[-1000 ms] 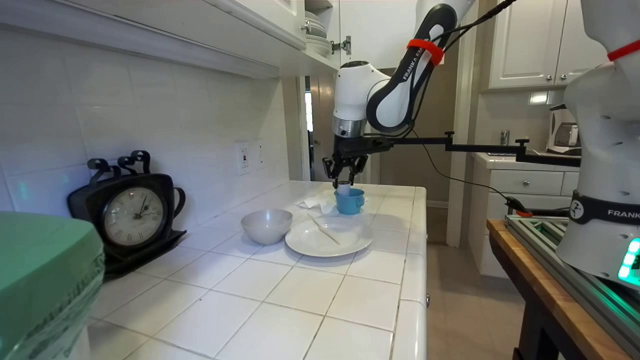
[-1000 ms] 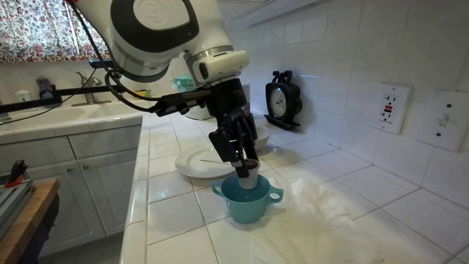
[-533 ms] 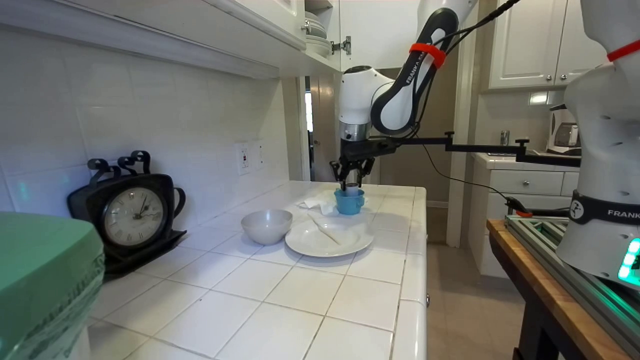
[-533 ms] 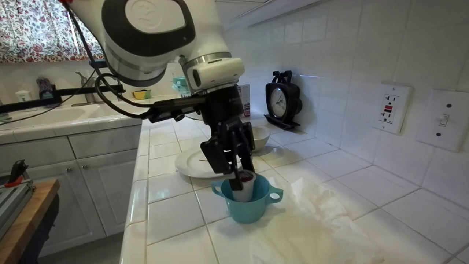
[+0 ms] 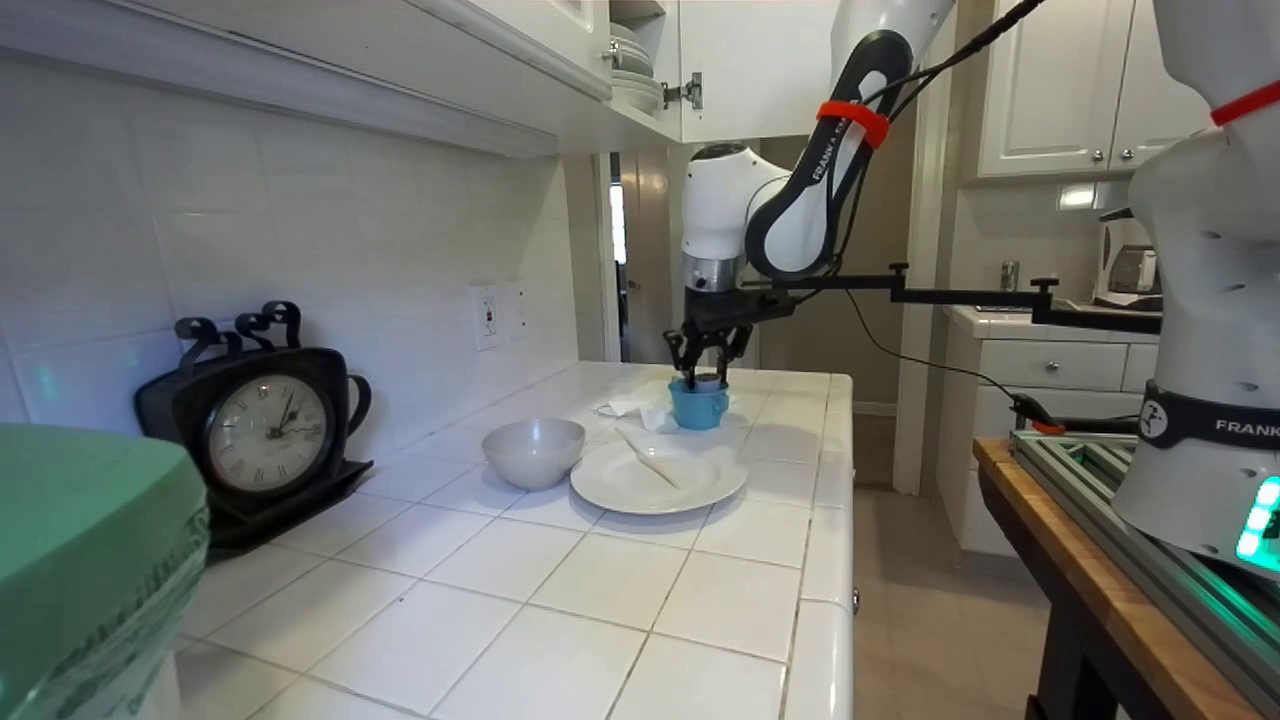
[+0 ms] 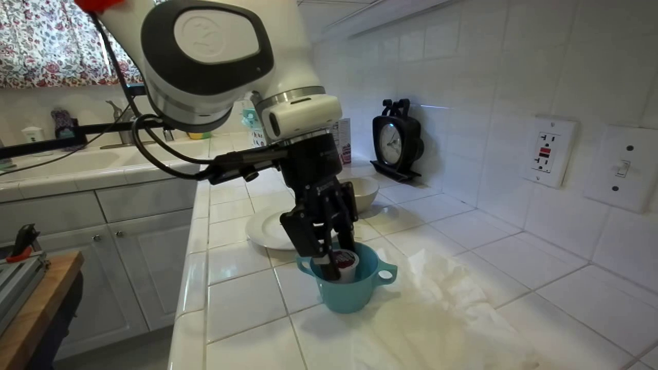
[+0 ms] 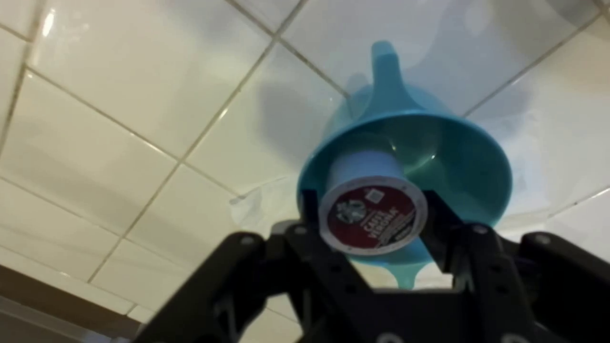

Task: Pick up the bottle and put it in the cup

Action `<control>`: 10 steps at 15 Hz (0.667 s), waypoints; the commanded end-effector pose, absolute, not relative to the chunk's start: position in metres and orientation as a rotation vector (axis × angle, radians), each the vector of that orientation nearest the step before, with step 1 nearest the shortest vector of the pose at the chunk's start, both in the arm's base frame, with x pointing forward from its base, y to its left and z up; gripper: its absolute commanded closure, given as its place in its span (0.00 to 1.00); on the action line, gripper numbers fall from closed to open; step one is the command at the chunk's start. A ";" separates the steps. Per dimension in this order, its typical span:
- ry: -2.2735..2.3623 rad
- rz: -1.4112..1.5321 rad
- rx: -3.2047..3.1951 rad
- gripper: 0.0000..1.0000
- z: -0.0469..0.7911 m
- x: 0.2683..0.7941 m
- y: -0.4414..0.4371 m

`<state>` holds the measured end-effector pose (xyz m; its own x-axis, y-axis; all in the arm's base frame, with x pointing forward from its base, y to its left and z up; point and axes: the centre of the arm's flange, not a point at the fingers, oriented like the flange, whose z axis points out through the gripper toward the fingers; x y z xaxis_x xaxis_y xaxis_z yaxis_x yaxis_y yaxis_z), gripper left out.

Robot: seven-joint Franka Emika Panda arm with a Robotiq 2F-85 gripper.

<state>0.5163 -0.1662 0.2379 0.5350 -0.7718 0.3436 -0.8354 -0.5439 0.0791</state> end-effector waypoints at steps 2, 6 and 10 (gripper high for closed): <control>-1.349 0.447 2.558 0.71 0.234 0.512 -0.164; -1.329 0.456 2.576 0.17 0.234 0.513 -0.163; -1.282 0.465 2.589 0.00 0.247 0.513 -0.155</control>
<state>0.5196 -0.1608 0.2354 0.5450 -0.7585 0.3573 -0.8224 -0.5666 0.0516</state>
